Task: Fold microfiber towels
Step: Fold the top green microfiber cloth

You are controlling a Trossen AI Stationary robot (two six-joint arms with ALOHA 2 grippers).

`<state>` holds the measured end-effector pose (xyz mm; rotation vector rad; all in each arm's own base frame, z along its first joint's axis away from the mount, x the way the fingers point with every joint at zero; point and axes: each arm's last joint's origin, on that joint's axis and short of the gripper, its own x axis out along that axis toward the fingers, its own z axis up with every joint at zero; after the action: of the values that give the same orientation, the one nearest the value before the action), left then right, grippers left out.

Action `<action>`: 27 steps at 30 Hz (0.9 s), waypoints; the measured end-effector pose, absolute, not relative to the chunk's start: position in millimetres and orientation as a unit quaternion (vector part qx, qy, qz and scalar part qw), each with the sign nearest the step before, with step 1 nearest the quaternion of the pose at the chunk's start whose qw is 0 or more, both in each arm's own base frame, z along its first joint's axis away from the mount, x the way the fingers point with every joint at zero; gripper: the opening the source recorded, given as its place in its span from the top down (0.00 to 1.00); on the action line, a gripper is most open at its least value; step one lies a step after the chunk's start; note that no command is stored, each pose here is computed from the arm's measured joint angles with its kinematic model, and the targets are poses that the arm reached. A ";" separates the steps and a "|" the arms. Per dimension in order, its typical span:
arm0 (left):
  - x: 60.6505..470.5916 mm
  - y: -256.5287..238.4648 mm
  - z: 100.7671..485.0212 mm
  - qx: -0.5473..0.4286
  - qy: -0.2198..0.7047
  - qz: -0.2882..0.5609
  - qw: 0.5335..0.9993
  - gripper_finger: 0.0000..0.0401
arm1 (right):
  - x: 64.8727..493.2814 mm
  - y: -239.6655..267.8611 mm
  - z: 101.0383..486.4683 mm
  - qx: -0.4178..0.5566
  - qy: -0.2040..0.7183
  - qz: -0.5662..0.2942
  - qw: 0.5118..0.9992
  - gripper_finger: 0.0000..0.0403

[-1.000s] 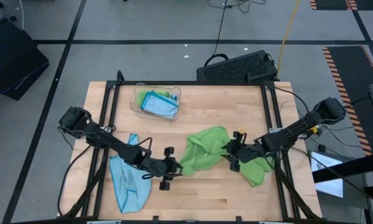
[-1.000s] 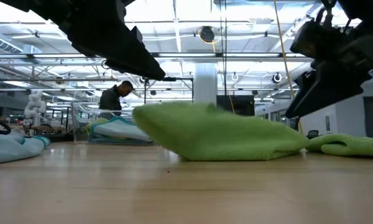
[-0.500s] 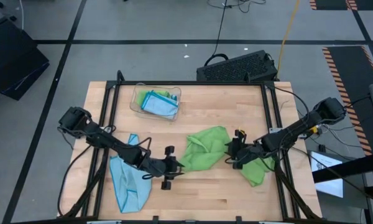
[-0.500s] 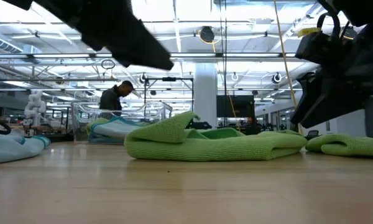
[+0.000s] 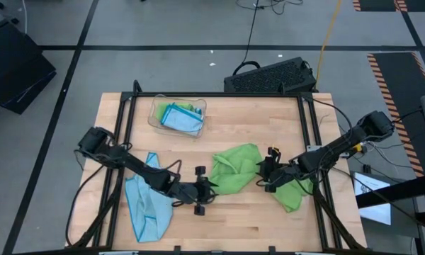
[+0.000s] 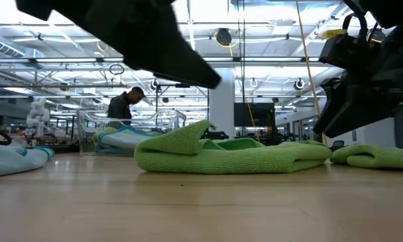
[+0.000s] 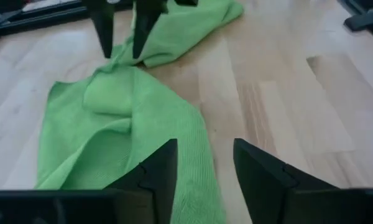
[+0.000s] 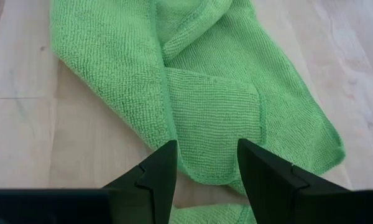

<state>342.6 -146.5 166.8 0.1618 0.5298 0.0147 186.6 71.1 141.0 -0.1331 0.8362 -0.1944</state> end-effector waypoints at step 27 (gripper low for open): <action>377.1 -115.0 151.0 -0.026 0.516 0.195 0.834 0.69 | 186.8 71.3 141.2 -0.059 0.404 -0.094 0.908 0.60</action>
<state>377.1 -115.0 151.0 -0.0541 1.0934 0.4138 186.8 71.3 141.2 -0.1216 0.8333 -0.1941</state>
